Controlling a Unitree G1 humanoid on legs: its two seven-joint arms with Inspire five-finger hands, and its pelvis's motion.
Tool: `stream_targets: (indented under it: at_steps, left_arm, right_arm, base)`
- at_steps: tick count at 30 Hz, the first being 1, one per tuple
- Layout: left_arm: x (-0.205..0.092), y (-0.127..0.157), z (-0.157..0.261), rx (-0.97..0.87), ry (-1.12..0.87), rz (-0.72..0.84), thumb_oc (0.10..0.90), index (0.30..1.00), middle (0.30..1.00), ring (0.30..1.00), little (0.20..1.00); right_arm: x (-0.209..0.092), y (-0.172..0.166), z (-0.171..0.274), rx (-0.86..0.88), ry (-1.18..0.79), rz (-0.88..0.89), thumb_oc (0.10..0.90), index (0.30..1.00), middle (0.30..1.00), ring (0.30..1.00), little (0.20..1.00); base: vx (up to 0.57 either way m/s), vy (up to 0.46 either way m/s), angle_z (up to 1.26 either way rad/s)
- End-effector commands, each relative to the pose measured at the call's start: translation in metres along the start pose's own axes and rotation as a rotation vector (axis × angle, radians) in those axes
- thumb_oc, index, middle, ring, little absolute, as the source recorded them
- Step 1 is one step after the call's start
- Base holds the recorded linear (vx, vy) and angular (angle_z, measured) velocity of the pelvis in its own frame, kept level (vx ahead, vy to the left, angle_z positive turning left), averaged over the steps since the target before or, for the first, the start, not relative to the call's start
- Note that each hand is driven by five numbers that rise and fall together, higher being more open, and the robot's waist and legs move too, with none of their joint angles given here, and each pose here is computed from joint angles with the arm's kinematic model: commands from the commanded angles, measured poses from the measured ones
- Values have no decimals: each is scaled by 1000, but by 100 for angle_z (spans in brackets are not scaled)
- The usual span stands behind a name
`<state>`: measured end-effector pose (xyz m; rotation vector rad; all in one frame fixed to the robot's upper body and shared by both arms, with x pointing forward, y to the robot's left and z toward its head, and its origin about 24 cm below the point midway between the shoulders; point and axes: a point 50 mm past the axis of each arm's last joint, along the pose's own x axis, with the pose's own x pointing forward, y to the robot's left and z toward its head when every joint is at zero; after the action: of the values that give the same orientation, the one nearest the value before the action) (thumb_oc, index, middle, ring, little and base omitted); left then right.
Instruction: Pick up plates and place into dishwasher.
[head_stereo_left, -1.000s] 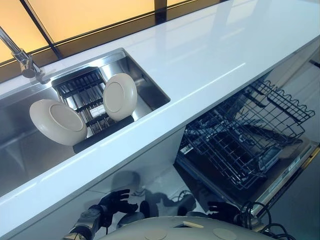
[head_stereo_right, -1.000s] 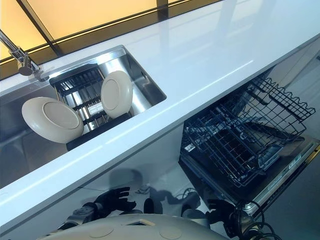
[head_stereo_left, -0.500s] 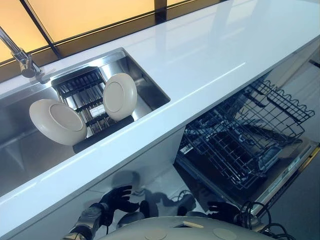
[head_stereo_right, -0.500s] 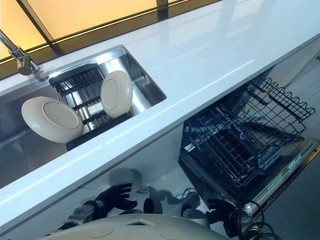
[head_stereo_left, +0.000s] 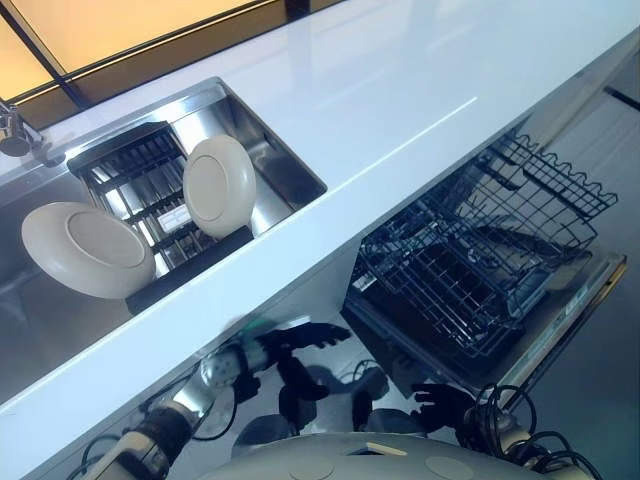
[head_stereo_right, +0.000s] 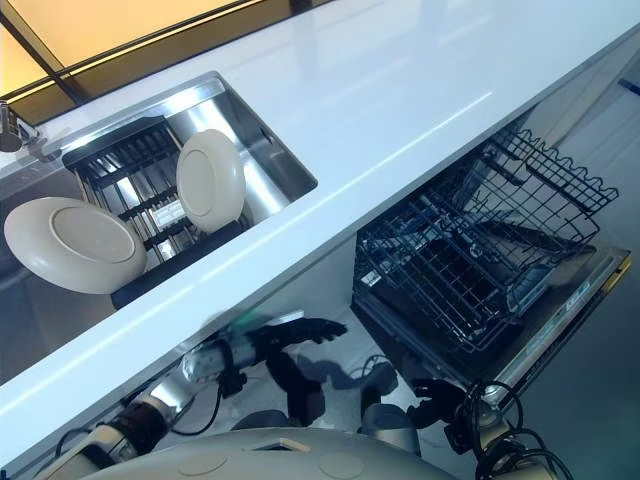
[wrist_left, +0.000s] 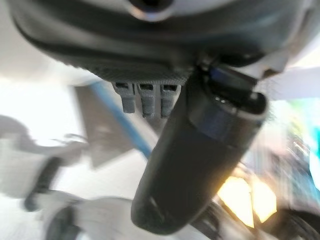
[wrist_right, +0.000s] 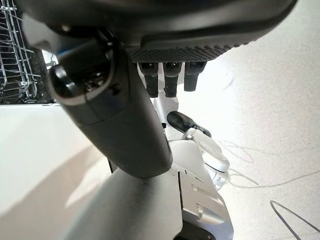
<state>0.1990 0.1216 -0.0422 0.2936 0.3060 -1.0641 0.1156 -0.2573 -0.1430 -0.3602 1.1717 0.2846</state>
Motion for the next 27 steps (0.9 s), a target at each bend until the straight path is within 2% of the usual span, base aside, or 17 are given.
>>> stream_targets:
  at_steps: [1, 7, 12, 21, 24, 27]
  left_arm:
    - [22, 39, 127, 158, -446, -112, 800, 900, 900, 900, 900]
    - [21, 21, 208, -11, -808, -273, 800, 900, 900, 900, 900]
    - [14, 7, 243, -108, -979, -395, 800, 900, 900, 900, 900]
    - [11, -6, 264, -312, -1064, -459, 800, 900, 900, 900, 900]
    - [6, -7, 269, -251, -1118, -428, 800, 900, 900, 900, 900]
    - [5, -3, 267, -183, -1100, -332, 800, 900, 900, 900, 900]
  right_arm:
    - [4, 6, 27, -106, -82, 36, 800, 900, 900, 900, 900]
    - [7, 6, 40, -180, -97, 21, 800, 900, 900, 900, 900]
    - [7, -1, 45, -153, -102, -22, 800, 900, 900, 900, 900]
    - [10, 1, 59, -118, -152, -45, 800, 900, 900, 900, 900]
    - [10, 5, 68, -95, -191, -36, 800, 900, 900, 900, 900]
    - [11, 8, 72, -98, -198, -22, 800, 900, 900, 900, 900]
  base:
    - [-54, -103, 3]
    - [-46, -173, 8]
    - [-46, -180, 11]
    - [-53, -127, 14]
    - [-48, -103, 16]
    - [-27, -48, 14]
